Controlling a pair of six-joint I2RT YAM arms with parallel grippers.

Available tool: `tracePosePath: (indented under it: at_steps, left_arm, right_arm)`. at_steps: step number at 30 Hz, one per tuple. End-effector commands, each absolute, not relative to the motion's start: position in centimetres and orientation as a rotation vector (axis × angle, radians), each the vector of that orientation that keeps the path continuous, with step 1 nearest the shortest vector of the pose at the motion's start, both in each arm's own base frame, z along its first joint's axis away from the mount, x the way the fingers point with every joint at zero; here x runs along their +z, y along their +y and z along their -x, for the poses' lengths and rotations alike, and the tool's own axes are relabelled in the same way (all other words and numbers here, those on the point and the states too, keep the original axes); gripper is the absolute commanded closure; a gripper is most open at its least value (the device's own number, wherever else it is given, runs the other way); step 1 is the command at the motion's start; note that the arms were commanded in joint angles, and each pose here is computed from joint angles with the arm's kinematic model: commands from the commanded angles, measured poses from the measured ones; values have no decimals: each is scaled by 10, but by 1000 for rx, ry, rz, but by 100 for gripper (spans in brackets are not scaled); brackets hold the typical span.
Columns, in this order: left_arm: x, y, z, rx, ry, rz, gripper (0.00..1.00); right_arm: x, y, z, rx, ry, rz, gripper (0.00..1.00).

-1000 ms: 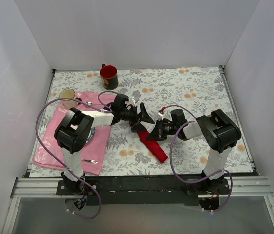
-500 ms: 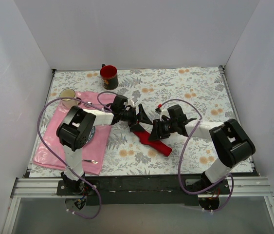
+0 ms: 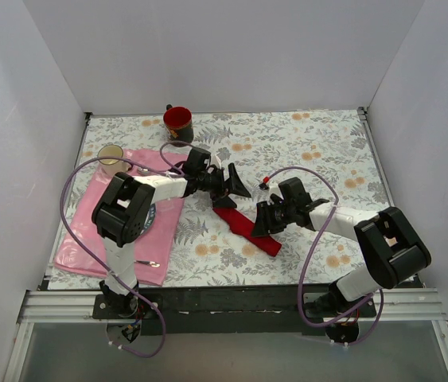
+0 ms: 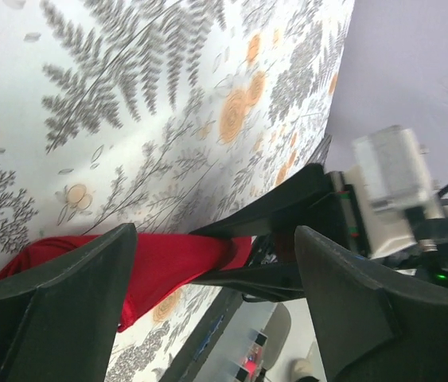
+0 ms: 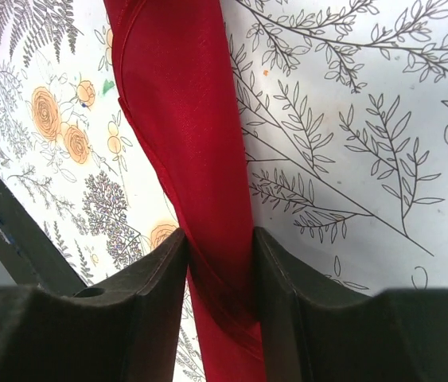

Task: Fold the napkin, place the utensils inside, and roll it up
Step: Roll the napkin with the utensil

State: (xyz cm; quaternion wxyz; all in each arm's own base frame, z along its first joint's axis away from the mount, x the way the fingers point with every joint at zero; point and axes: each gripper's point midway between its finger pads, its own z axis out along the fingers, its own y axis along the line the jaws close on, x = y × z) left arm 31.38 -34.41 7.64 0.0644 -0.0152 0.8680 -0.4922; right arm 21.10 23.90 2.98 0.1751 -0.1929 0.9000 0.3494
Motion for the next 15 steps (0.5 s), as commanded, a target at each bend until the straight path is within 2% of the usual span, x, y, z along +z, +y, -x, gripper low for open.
tracePosePath:
  at_steps: [1,5,15]
  left_arm:
    - [139,-347,-332,-1461,2478,-61,20]
    - [158,-346,-332,-1463,2456,-79,19]
    - [158,-336,-320,-1455,2468,-88,19]
  right_arm:
    - [16,230,-201,957,2588,540,55]
    - [15,228,-197,957,2592,535,55]
    - [29,228,-196,950,2558,575,39]
